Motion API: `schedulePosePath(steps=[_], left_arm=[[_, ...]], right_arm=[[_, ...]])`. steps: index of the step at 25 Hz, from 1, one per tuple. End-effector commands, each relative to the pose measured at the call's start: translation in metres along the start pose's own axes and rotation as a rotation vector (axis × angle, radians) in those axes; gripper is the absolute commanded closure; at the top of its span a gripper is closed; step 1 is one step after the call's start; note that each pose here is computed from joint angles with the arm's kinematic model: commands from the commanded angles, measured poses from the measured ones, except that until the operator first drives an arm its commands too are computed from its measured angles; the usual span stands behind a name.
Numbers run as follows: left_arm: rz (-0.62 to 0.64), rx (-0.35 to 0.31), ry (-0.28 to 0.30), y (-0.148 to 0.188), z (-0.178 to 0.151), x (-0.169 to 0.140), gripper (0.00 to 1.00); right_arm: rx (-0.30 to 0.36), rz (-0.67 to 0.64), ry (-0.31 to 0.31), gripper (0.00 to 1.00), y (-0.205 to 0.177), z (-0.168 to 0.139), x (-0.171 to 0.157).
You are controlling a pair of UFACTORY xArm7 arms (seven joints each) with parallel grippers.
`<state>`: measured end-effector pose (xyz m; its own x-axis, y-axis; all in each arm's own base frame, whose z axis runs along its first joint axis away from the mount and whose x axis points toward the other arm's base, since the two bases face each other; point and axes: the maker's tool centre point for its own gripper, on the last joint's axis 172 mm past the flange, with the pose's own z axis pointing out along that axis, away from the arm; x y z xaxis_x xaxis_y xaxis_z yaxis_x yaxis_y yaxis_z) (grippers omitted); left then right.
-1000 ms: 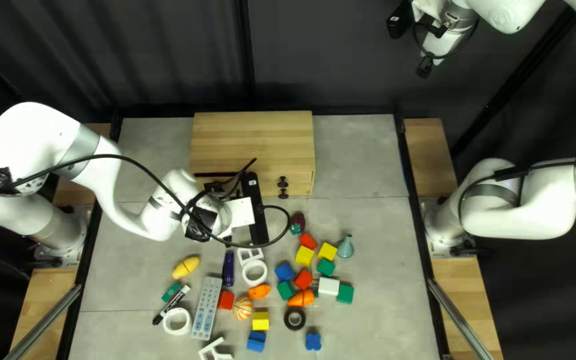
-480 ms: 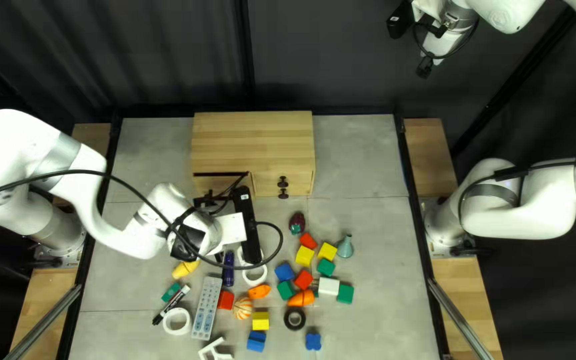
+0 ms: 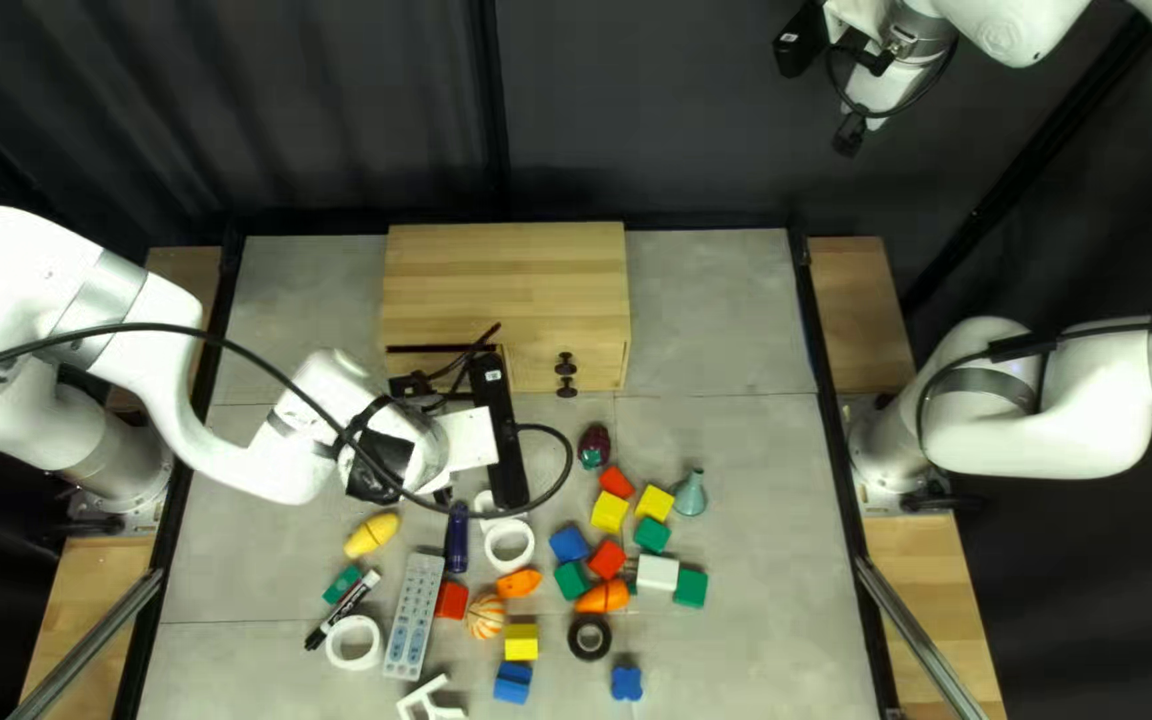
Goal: Open drawers and place objects into drawer and close
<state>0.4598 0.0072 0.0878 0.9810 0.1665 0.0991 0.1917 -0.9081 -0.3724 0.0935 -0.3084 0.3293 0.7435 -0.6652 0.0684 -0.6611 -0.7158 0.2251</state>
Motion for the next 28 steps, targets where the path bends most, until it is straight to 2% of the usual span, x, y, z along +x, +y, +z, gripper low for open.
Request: schedulePosePath(steps=[1, 10, 28], left_arm=[[-0.005, -0.027, -0.002, -0.002, 0.006, 0.005, 0.00], [-0.003, -0.072, -0.003, -0.003, 0.015, 0.005, 0.00], [0.015, -0.059, -0.014, -0.003, 0.019, -0.001, 0.00]], right_arm=[[0.000, 0.000, 0.000, 0.00, 0.000, 0.000, 0.000], [0.000, 0.000, 0.000, 0.00, 0.000, 0.000, 0.000], [0.000, 0.000, 0.000, 0.00, 0.000, 0.000, 0.000]])
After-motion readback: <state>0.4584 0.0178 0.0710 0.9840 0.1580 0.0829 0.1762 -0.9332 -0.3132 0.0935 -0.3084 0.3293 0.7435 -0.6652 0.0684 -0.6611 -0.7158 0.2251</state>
